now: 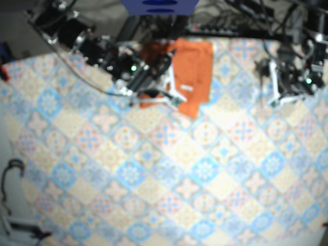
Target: Fold the T-shirt properly
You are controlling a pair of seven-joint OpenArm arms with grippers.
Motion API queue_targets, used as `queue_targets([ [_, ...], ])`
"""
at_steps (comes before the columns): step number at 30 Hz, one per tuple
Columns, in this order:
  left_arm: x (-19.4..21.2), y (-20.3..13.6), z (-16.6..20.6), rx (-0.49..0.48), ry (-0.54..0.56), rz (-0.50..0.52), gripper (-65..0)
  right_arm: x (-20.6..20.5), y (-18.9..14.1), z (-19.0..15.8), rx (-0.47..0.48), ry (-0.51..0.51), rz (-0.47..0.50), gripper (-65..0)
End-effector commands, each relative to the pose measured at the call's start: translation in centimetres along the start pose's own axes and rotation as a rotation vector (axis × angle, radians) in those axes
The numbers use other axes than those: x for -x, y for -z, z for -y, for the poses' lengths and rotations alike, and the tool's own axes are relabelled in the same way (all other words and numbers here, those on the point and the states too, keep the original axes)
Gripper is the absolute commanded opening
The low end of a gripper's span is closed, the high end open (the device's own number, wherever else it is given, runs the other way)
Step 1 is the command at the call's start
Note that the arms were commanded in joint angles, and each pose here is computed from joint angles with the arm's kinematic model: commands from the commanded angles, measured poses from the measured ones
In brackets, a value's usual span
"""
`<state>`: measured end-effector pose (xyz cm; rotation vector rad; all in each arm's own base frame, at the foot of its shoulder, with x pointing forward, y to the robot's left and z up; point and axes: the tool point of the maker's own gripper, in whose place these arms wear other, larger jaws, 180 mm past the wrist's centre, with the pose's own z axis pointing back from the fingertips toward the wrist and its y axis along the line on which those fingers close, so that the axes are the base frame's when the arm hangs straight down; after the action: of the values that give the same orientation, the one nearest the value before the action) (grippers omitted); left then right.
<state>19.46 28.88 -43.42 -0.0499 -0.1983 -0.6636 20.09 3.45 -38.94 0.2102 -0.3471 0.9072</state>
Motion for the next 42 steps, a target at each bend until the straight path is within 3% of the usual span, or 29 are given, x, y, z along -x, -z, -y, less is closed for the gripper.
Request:
queue_targets([
  [1, -0.5, -0.8, -1.1, -0.028, 0.006, 0.016, -15.1, -1.0, -0.4, -0.4, -0.006, -0.003, 0.034, -58.6],
  [7, -0.6, -0.8, -1.2, -0.029, 0.006, 0.017, -15.1, -0.5, 0.2, -3.3, -0.065, -0.019, 0.017, -58.3],
  [23, -0.7, -0.9, -1.2, -0.031, 0.009, 0.02, -15.1, -0.2, 0.4, -2.8, -0.066, 0.007, 0.007, -58.2],
  [28, -0.7, -0.9, -1.2, -0.031, 0.007, 0.02, -15.1, -0.5, 0.8, -3.4, -0.111, 0.013, 0.029, -58.2],
  [33, -0.7, -0.9, -1.2, -0.031, 0.007, 0.02, -15.1, -0.2, 1.2, -3.2, -0.111, 0.02, 0.014, -58.2],
  [37, -0.7, -0.9, -1.3, -0.033, 0.009, 0.018, -15.1, 1.6, 2.9, -2.5, -0.102, 0.047, -0.062, -58.2],
  [42, -0.7, -0.9, -1.3, -0.035, 0.008, 0.019, -15.1, 0.8, 3.0, -2.7, -0.107, 0.038, -0.061, -58.2],
])
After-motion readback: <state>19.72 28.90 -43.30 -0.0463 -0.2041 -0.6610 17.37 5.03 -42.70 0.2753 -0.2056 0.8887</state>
